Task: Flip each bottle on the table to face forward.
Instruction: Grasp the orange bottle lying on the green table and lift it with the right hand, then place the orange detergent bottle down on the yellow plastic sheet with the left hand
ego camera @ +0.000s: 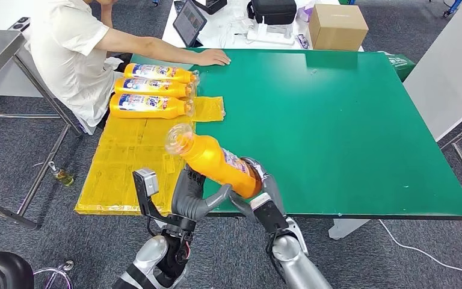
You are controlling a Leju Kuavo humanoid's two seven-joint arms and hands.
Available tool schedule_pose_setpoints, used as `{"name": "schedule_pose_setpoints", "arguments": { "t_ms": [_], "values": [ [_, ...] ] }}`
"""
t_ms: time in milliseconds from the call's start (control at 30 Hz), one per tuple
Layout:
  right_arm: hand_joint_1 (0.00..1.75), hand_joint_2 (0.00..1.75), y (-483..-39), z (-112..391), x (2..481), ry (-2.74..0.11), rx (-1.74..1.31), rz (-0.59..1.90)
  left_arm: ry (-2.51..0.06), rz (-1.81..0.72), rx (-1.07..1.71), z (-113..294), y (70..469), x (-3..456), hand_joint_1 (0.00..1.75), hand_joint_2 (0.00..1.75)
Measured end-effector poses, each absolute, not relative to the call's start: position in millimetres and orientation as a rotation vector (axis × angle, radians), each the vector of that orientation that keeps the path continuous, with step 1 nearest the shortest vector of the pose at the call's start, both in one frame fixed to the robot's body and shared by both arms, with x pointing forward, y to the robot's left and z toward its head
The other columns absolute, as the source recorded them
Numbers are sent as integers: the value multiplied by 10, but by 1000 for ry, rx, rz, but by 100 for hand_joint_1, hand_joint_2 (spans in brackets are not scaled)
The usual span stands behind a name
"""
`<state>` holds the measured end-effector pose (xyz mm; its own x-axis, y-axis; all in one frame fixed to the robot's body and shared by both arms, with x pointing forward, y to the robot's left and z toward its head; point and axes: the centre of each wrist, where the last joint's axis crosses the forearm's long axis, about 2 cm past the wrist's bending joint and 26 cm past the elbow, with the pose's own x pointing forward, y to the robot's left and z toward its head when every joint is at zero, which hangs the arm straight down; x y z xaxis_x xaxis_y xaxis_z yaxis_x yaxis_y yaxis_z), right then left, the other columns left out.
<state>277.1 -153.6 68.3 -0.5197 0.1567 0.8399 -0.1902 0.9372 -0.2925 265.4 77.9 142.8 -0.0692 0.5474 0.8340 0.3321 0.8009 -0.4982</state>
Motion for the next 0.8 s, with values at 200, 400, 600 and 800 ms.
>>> {"name": "schedule_pose_setpoints", "arguments": {
  "t_ms": [200, 400, 600, 800],
  "values": [
    [175, 175, -1279, 713, 2683, -2091, 77, 456, -1647, 248, -715, 1486, 751, 2692, 0, 175],
    [175, 175, -1153, 739, 2647, -2103, 102, 449, -1622, 286, -719, 1506, 758, 2732, 0, 175],
    [175, 175, -1101, 739, 2616, -2099, 127, 451, -1615, 303, -714, 1494, 765, 2738, 0, 175],
    [107, 175, -1085, 738, 2606, -2092, 144, 445, -1611, 314, -729, 1490, 771, 2739, 175, 175]
  ]
}}
